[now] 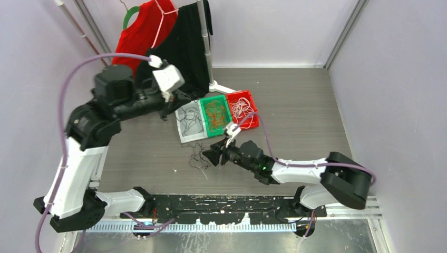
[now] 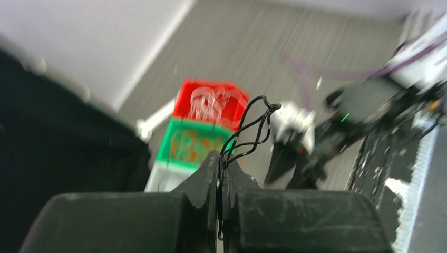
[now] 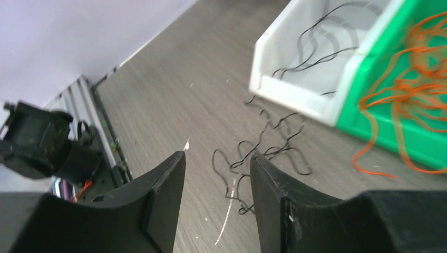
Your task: Untangle the cables
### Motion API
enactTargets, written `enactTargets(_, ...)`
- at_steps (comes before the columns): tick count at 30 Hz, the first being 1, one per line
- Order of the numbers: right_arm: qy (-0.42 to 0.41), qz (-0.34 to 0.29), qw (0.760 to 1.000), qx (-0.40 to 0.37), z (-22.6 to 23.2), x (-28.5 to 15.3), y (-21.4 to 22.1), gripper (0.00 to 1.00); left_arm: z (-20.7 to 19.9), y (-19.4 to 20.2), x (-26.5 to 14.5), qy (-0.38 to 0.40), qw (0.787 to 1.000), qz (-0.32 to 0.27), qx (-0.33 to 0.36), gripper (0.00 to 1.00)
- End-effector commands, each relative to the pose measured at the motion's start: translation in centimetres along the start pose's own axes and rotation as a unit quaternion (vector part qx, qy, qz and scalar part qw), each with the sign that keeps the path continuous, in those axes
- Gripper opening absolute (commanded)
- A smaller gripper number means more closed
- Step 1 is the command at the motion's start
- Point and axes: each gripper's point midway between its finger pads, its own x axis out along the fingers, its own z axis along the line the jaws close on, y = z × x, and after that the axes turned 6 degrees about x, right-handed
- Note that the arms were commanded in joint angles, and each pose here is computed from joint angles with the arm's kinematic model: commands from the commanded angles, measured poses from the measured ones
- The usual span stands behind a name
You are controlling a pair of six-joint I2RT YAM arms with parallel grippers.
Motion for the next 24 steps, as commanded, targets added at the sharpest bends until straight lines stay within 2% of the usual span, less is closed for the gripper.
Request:
enactTargets(1, 0.068, -0.069, 0.995, 0.014, -1.7, -2.2, -4.5, 0.53, 4.5, 7.1, 3.0, -0.089, 0.990, 0.099, 0.045, 0.00)
enactTargets(7, 0.157, -0.106, 0.982, 0.018, -4.5, -6.0, -6.4, 0.51, 7.2, 16.2, 7.2, -0.093, 0.979, 0.182, 0.025, 0.00)
enactTargets(13, 0.185, -0.126, 0.974, 0.012, -5.5, -8.2, -7.4, 0.51, 10.0, 24.5, 10.7, -0.094, 0.963, 0.253, 0.020, 0.00)
enactTargets(24, 0.194, -0.124, 0.973, 0.003, -5.8, -9.0, -7.3, 0.50, 12.8, 32.7, 14.4, -0.102, 0.947, 0.305, -0.016, 0.00)
